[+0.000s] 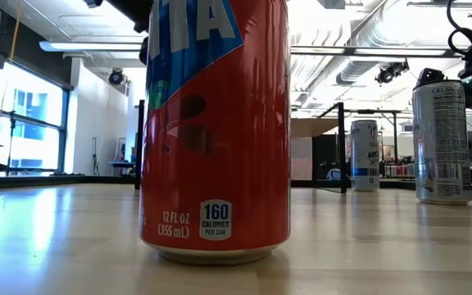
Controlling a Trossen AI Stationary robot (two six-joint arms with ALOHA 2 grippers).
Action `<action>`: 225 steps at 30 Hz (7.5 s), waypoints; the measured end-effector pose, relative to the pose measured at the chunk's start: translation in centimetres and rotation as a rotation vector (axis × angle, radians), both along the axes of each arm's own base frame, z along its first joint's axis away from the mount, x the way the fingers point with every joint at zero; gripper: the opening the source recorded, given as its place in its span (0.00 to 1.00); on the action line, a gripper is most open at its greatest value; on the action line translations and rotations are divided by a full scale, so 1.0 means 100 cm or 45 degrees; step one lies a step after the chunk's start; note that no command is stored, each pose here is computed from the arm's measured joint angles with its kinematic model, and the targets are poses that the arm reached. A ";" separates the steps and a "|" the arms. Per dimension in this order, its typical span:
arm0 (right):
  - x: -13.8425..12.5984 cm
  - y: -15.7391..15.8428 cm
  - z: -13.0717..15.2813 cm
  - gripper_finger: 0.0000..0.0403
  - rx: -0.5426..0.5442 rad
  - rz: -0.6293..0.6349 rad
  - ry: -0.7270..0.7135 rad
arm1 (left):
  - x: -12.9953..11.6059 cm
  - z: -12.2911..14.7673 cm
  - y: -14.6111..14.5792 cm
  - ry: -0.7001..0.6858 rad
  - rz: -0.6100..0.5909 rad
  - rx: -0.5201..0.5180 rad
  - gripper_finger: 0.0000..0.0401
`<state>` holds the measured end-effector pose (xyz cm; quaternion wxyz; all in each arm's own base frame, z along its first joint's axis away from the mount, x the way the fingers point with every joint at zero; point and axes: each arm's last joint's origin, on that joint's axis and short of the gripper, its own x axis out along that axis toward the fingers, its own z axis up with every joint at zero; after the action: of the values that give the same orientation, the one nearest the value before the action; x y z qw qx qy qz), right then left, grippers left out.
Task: Place canned beverage on shelf
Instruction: Put the red soda can on the shelf
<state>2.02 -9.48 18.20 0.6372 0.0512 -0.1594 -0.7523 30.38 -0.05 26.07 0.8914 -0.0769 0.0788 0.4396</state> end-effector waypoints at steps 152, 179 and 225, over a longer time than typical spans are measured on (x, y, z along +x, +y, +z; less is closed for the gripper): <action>0.000 0.000 0.000 0.81 0.002 0.000 0.000 | 0.034 -0.045 0.048 -0.104 0.469 0.116 0.99; 0.000 0.000 0.000 0.81 0.001 0.000 0.000 | 0.030 -0.048 0.078 -0.031 0.446 0.104 0.81; 0.000 0.000 0.000 0.81 0.002 0.000 0.000 | 0.017 -0.042 0.150 -0.030 0.151 0.087 0.67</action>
<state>2.02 -9.48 18.19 0.6372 0.0515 -0.1587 -0.7524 32.12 14.96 21.90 0.8668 -0.0559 0.0486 0.4930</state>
